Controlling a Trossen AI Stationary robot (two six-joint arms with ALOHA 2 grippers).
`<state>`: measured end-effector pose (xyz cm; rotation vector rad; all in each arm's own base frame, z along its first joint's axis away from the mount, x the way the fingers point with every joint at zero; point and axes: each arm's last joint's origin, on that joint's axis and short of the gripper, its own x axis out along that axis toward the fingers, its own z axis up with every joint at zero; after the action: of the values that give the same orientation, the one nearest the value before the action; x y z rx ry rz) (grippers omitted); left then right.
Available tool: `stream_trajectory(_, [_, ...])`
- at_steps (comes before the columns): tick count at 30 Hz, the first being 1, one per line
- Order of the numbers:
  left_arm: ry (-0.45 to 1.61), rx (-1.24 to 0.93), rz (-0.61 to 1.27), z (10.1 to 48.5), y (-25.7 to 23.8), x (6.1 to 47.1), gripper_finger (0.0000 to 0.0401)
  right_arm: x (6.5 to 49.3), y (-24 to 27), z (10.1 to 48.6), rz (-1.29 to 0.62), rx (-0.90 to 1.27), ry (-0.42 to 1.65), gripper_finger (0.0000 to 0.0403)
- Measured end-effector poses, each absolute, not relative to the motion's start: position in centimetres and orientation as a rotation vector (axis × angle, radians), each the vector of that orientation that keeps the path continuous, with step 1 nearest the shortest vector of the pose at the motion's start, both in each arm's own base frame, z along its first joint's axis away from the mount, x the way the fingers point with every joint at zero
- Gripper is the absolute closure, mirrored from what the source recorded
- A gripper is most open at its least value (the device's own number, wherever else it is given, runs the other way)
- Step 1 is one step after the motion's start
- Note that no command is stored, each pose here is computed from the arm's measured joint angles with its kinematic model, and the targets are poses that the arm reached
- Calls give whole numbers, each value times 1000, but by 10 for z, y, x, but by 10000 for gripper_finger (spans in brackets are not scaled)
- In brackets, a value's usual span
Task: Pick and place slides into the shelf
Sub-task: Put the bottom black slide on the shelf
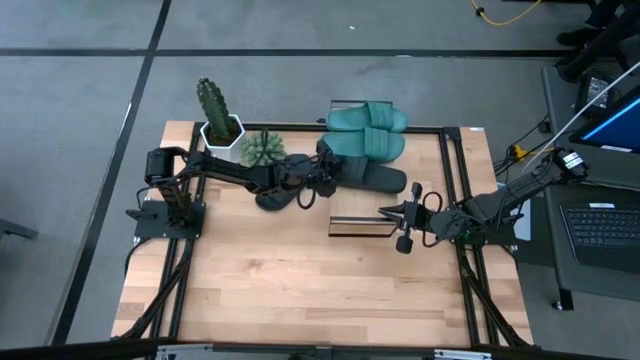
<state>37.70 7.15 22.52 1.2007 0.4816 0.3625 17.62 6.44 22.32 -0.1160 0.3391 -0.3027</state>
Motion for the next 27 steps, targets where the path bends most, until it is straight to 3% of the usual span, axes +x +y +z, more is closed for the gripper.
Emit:
stream_trajectory(10, [504,1200,404,226,73,376,279,176,65,223,-274,-109,344,375])
stream_trajectory(27, [455,1204,311,225,66,378,293,176,65,223,-273,-109,344,375])
